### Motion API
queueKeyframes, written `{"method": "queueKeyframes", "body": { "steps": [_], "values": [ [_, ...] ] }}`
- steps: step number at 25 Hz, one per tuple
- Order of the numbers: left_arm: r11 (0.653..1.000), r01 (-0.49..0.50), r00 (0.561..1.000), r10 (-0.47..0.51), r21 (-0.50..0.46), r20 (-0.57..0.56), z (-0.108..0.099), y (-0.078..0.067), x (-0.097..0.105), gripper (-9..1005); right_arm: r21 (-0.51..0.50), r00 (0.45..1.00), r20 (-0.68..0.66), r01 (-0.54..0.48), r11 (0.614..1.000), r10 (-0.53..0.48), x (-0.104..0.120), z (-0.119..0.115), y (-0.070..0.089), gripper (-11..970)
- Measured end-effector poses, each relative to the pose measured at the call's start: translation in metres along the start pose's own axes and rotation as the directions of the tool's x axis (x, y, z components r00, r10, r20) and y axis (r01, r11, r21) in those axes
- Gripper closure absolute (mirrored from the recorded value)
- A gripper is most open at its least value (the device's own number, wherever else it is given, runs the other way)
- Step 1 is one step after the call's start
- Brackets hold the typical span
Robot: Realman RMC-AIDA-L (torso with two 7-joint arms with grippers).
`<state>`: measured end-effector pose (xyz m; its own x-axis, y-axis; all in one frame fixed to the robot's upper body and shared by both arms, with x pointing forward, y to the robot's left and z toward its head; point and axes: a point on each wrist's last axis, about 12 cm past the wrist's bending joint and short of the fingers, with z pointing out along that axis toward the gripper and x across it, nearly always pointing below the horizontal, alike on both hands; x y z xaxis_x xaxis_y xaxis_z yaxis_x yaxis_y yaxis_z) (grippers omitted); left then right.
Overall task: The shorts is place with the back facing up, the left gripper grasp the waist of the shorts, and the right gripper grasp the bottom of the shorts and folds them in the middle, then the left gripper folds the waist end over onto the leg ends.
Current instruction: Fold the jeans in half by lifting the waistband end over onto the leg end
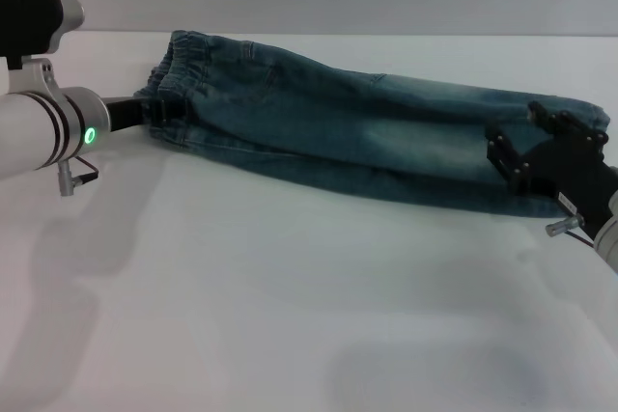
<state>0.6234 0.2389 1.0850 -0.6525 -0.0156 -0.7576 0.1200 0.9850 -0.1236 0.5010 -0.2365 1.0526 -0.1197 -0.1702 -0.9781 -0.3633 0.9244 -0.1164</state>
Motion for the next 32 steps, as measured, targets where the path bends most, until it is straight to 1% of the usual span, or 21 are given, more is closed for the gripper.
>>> {"method": "queueKeyframes", "body": {
  "steps": [7,16,22,29,32],
  "values": [
    [1.000,-0.001,1.000,0.001,-0.003,-0.009,0.003,0.000,0.000,142,0.003,1.000,0.006,-0.003,1.000,0.003,-0.002,-0.001,0.000,461],
    [1.000,-0.021,0.999,0.021,-0.002,-0.039,0.014,-0.006,-0.001,143,-0.008,1.000,0.008,-0.001,1.000,0.002,-0.003,-0.001,0.003,462],
    [1.000,-0.028,0.999,0.028,0.000,-0.044,0.016,-0.008,-0.002,145,-0.009,1.000,0.012,-0.002,1.000,0.002,-0.005,-0.001,0.004,462],
    [1.000,-0.023,0.998,0.023,-0.006,-0.050,0.016,-0.006,0.000,147,-0.010,1.000,0.015,-0.004,1.000,0.004,-0.005,-0.002,0.005,463],
    [1.000,-0.023,0.998,0.023,-0.005,-0.052,0.016,-0.006,0.001,216,-0.013,1.000,0.015,-0.005,1.000,0.005,-0.006,-0.003,0.006,463]
  ]
}}
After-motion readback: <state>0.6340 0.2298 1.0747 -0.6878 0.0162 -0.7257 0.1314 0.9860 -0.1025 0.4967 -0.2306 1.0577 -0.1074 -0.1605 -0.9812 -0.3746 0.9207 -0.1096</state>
